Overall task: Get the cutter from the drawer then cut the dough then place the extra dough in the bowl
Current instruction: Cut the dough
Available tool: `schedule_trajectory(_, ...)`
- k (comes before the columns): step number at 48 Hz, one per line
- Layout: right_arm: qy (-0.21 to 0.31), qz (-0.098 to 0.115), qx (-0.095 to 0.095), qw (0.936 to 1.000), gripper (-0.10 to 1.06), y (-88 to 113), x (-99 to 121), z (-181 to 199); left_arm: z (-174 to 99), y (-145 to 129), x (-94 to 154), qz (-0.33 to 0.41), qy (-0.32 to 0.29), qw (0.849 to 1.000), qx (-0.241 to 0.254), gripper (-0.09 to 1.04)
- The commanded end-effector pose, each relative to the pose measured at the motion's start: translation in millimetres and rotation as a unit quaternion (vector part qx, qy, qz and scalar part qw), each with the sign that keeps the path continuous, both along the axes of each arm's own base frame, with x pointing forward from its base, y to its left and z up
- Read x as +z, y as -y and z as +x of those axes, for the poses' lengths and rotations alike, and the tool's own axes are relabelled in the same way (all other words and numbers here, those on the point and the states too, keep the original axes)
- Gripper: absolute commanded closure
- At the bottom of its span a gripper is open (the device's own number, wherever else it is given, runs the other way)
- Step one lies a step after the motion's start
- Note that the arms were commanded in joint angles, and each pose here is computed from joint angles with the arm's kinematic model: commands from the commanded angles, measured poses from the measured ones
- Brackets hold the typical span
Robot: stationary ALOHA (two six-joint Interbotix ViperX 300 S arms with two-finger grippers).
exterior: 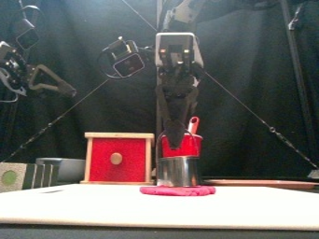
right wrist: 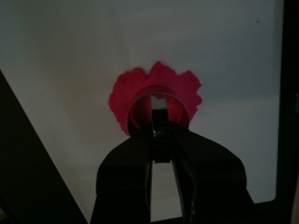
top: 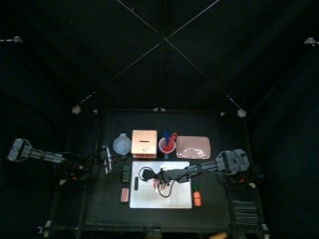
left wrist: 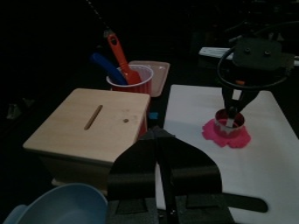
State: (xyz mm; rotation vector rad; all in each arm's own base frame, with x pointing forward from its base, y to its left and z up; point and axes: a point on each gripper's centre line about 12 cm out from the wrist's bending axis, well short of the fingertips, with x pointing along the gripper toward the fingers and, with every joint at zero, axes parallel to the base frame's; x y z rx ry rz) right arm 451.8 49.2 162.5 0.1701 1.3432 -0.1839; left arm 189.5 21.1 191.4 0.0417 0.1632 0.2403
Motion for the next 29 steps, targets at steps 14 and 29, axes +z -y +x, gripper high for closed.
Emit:
schedule_trajectory(14, 0.023, 0.000, -0.004, 0.9997, 0.26, 2.0, 15.3, 2.0, 4.2, 0.1, 7.5, 0.001, 0.011, 1.000, 0.001, 0.65)
schedule_trajectory(29, 0.074, -0.032, 0.005, 0.9968, 0.21, 9.0, 42.7, 10.0, 4.5, -0.3, 8.2, 0.001, 0.012, 1.000, 0.002, 0.65)
